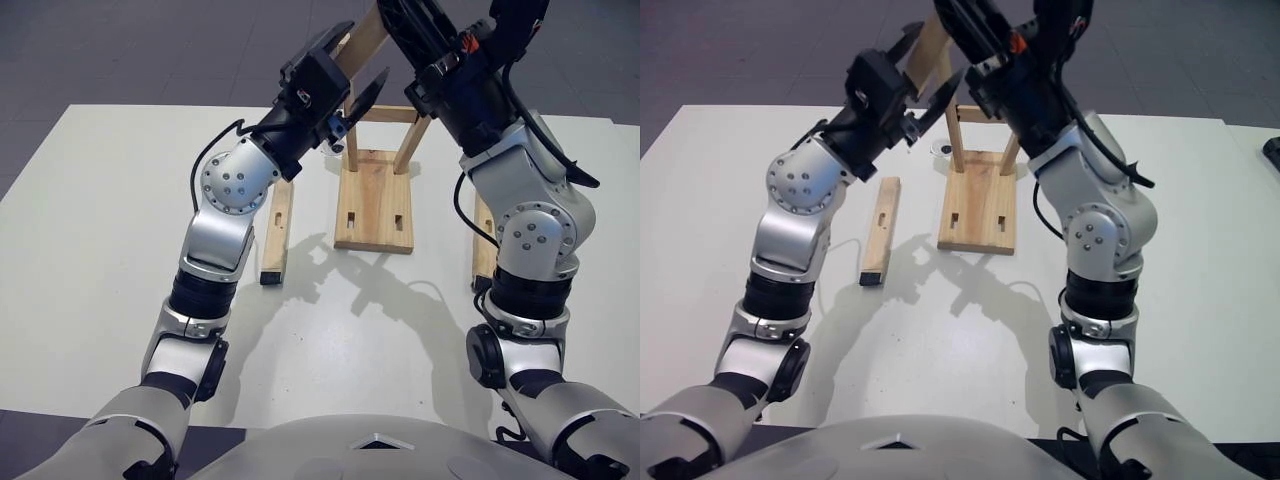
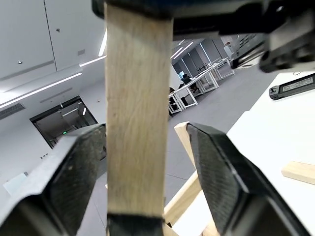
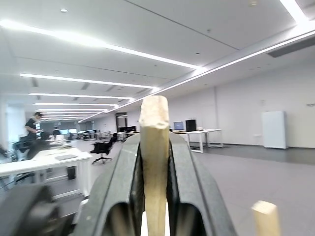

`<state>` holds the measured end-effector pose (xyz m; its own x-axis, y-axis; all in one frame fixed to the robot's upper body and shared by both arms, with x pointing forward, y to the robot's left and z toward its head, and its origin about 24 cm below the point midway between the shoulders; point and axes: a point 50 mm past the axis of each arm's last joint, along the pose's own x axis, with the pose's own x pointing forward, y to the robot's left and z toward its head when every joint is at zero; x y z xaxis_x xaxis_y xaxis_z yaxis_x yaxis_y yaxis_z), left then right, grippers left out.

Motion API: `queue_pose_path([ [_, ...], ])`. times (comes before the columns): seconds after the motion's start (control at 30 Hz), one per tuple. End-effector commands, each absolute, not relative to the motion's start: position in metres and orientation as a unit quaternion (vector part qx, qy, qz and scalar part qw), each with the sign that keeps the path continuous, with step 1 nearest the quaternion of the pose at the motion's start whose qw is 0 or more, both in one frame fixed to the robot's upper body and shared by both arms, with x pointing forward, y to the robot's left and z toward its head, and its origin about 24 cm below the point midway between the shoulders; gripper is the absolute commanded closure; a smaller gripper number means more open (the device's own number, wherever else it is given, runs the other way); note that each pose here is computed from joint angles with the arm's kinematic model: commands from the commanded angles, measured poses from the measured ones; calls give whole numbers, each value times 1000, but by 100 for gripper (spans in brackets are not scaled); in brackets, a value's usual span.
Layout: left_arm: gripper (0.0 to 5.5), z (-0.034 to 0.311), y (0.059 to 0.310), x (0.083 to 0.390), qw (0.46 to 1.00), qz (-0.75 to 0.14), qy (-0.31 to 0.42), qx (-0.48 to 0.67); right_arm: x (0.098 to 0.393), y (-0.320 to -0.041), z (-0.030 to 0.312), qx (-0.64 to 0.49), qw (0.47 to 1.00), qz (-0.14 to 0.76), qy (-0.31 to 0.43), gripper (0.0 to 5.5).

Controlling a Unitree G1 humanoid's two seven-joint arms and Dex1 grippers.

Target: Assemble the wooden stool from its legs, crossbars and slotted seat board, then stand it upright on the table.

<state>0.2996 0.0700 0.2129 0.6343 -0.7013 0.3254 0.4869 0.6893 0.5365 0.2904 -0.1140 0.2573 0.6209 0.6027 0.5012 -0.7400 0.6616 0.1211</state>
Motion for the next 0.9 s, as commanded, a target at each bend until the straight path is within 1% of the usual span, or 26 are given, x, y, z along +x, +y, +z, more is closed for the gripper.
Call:
queue_pose_path([
  [0.03, 170, 175, 86, 304, 913, -327, -157, 189, 292, -170, 251, 154, 932, 247, -216, 509],
  [0.07, 151, 170, 95, 303, 925, -311, -141, 166, 288, -185, 249, 139, 941, 218, -217, 509],
  [0.13, 113, 175, 120, 301, 961, -226, -139, 80, 277, -216, 240, 117, 960, 148, -207, 509],
  [0.23, 63, 189, 152, 300, 983, -98, -148, -41, 269, -256, 211, 81, 986, -6, -144, 509],
  [0.27, 46, 192, 163, 300, 983, -64, -150, -79, 264, -264, 199, 62, 990, -50, -119, 509],
  [0.3, 33, 192, 171, 299, 982, -41, -148, -106, 260, -267, 189, 57, 991, -70, -100, 509],
  [0.33, 14, 190, 178, 300, 981, -21, -144, -128, 257, -266, 179, 58, 992, -73, -82, 509],
  [0.37, 10, 187, 182, 300, 981, -5, -137, -138, 256, -266, 170, 60, 993, -75, -69, 509],
  [0.5, 10, 180, 184, 302, 980, 14, -127, -156, 257, -278, 141, 138, 984, -109, -32, 509],
  [0.6, 10, 178, 182, 303, 978, 18, -126, -165, 259, -285, 130, 212, 969, -120, -28, 509],
  [0.73, 10, 179, 175, 308, 976, 7, -133, -171, 257, -297, 108, 262, 952, -156, 2, 509],
  [0.9, 10, 177, 177, 314, 976, 18, -131, -175, 256, -291, 96, 273, 950, -150, 17, 509],
])
